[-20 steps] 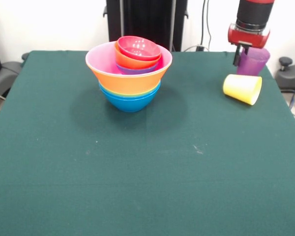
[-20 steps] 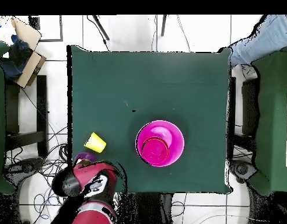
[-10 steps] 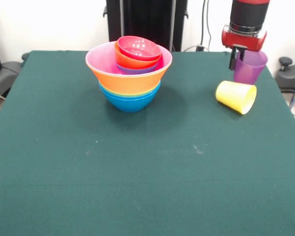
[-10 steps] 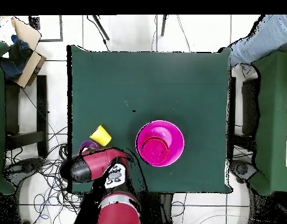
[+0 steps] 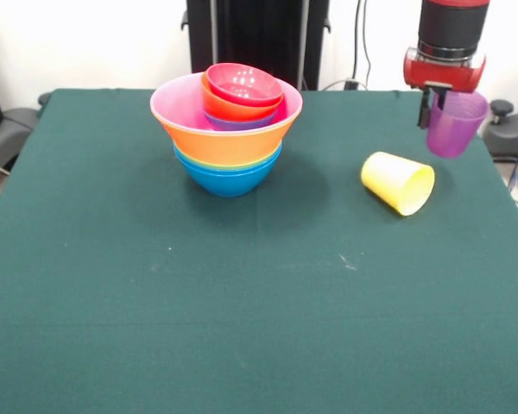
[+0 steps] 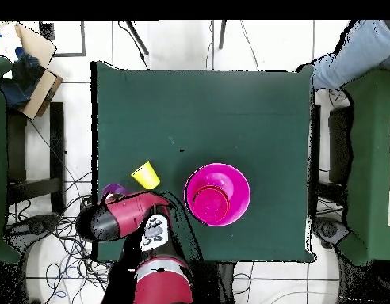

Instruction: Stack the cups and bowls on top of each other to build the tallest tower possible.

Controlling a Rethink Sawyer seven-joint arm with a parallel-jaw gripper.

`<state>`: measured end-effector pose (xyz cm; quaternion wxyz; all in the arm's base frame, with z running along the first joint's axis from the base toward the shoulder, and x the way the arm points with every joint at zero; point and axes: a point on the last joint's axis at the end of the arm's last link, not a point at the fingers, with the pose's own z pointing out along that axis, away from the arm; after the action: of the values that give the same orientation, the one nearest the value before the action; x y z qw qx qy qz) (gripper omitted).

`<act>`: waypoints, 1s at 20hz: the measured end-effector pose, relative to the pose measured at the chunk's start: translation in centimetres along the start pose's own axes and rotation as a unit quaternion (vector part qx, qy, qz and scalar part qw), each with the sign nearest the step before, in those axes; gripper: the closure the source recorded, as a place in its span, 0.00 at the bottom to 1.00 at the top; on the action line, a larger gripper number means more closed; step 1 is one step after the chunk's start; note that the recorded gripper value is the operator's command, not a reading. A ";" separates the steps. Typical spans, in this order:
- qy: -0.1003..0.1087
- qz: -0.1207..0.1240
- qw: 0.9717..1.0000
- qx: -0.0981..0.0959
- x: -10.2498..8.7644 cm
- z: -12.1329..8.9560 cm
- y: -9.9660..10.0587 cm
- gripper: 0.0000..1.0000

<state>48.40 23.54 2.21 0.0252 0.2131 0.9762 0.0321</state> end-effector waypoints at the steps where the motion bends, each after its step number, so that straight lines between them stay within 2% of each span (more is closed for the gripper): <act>1: 0.000 -0.003 1.000 -0.003 0.0 -0.1 0.3 1.00; 6: 0.001 -0.009 1.000 -0.019 -0.6 -1.1 1.2 1.00; 12: -0.007 0.000 0.999 -0.041 -3.6 -3.3 1.3 1.00; 15: -0.009 0.005 0.999 -0.044 -4.8 -4.2 0.9 1.00; 17: -0.007 0.011 0.999 -0.046 -6.1 -5.6 0.4 1.00; 20: -0.004 0.017 0.999 -0.047 -6.9 -7.0 -0.2 1.00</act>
<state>54.15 20.14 9.42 0.0382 0.2285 0.9697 0.0774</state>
